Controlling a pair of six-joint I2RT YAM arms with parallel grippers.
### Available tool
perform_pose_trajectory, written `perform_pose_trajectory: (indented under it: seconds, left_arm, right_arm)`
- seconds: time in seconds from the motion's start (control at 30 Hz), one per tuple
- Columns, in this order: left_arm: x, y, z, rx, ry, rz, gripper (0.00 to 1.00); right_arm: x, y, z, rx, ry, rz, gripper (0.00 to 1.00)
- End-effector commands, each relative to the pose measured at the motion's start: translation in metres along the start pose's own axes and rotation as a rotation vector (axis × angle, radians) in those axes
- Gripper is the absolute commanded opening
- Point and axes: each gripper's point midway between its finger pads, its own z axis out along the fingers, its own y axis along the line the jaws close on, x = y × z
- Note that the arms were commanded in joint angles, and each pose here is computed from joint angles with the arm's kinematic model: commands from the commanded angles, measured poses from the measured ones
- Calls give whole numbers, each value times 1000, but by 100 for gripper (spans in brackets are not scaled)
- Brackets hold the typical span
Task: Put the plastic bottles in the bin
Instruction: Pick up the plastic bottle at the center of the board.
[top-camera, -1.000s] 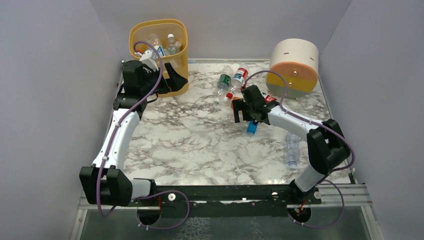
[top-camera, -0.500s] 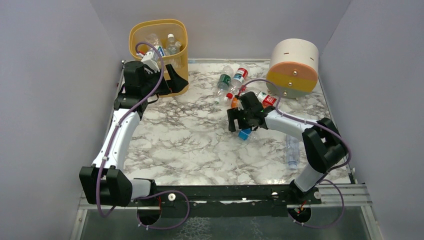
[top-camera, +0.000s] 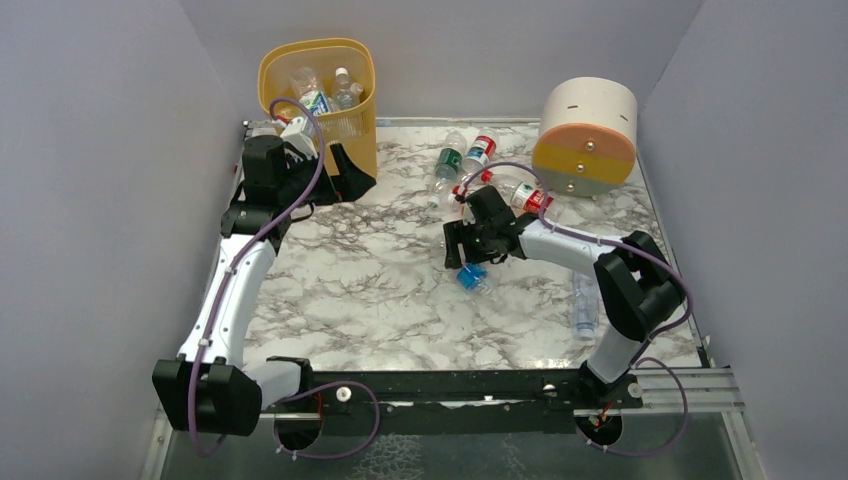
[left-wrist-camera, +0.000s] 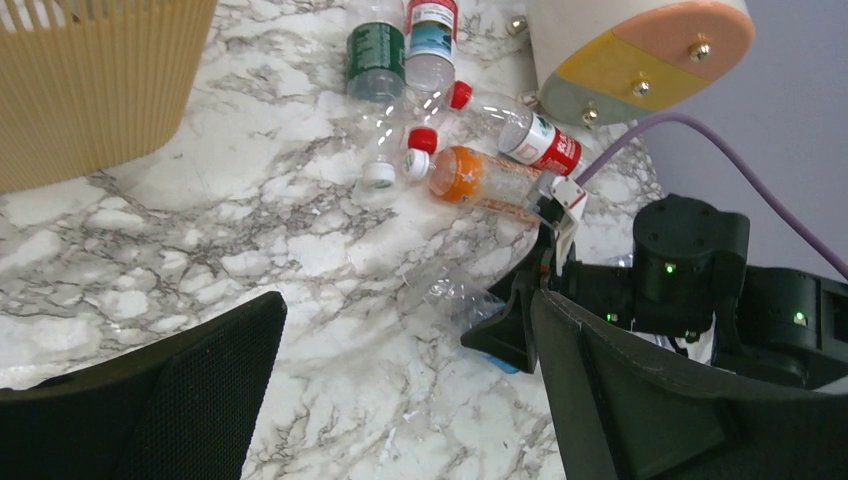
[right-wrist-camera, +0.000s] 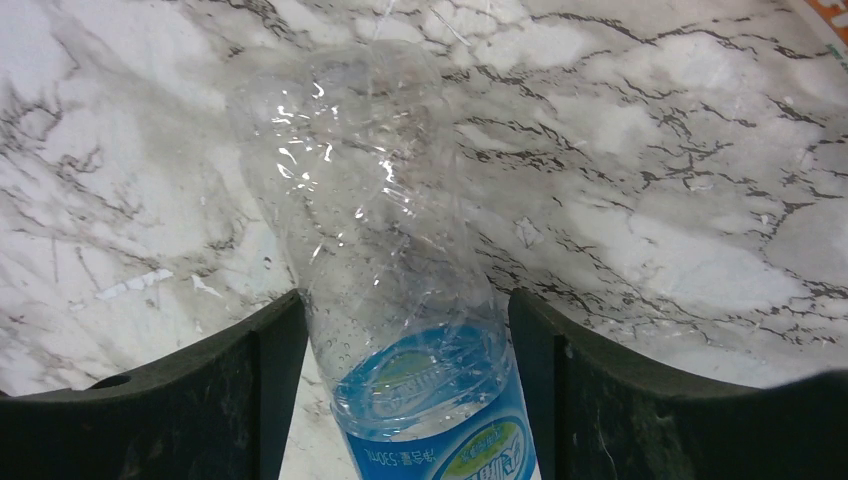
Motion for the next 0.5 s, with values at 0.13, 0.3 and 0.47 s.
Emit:
perform_pose_trajectory:
  seconds: [0.13, 0.3, 0.47]
  left_arm:
    - [88, -14, -39, 81, 114, -128, 99]
    - [121, -9, -39, 107, 121, -245, 99]
    - [121, -16, -33, 177, 68, -344, 99]
  right_arm:
    - [-24, 41, -31, -170, -66, 15, 74]
    - [-38, 59, -47, -245, -100, 23, 74]
    - [-51, 75, -60, -314, -134, 52, 74]
